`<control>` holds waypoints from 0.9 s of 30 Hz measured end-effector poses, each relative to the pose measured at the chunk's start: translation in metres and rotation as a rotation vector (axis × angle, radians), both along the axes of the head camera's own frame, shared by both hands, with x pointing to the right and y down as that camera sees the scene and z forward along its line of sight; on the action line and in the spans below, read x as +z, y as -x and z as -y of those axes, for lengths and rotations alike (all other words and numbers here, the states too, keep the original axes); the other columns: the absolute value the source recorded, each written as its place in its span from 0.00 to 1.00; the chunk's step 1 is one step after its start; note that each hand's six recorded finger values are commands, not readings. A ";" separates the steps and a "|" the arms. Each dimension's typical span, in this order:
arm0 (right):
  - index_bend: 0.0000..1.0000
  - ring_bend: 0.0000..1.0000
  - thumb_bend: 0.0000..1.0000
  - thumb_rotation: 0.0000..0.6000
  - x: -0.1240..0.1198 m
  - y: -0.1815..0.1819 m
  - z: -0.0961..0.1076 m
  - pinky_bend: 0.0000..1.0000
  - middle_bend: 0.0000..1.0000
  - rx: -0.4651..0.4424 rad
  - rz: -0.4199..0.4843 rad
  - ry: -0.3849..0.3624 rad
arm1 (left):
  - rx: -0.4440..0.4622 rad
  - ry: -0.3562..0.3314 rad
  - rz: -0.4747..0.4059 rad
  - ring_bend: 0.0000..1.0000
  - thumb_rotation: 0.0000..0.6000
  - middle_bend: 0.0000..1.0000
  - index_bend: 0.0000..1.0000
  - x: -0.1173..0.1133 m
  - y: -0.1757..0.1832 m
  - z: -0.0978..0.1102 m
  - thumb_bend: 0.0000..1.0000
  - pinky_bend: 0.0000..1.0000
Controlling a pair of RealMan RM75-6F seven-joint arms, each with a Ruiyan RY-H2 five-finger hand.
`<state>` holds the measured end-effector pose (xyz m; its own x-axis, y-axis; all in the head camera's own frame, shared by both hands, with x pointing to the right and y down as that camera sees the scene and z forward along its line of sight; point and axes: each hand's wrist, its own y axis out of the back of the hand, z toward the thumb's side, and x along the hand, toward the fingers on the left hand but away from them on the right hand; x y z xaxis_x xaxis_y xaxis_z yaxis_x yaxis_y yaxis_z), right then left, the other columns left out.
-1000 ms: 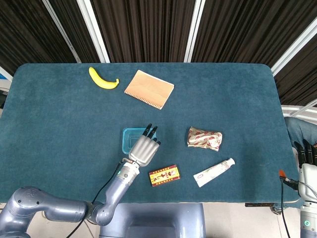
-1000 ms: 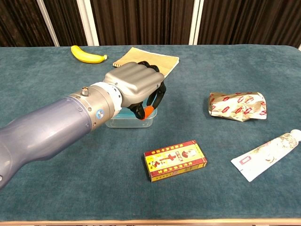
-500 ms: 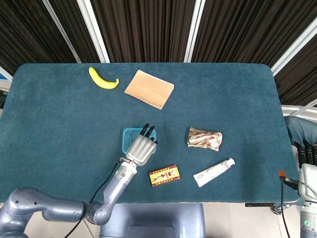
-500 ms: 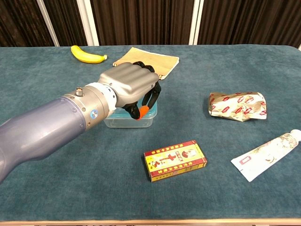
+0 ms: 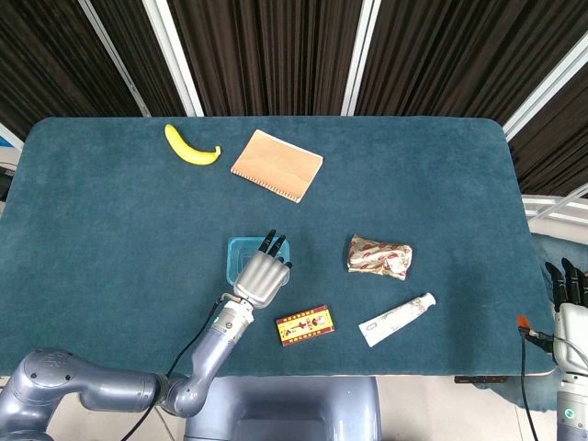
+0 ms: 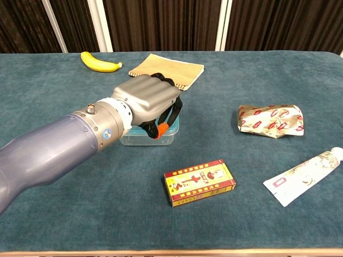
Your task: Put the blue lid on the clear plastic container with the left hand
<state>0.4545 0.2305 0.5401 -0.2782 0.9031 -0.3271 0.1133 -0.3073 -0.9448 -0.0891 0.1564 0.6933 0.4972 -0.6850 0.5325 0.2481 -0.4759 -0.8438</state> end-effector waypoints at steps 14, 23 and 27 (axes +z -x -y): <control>0.12 0.03 0.30 1.00 0.000 0.000 0.000 0.00 0.03 0.000 0.000 0.003 | 0.005 0.010 0.028 0.07 1.00 0.53 0.63 0.010 0.005 -0.003 0.49 0.01; 0.12 0.03 0.30 1.00 0.001 0.000 0.000 0.00 0.03 0.002 0.002 0.006 | 0.009 0.019 0.045 0.07 1.00 0.53 0.63 0.018 0.008 -0.006 0.49 0.01; 0.12 0.03 0.30 1.00 0.001 0.000 0.000 0.00 0.03 0.002 0.002 0.006 | 0.010 0.021 0.050 0.07 1.00 0.53 0.63 0.020 0.009 -0.007 0.49 0.01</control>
<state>0.4547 0.2305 0.5409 -0.2795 0.9004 -0.3332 0.1163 -0.3128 -0.9427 -0.0982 0.1633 0.7134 0.4762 -0.6690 0.5707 0.2942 -0.4904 -0.8203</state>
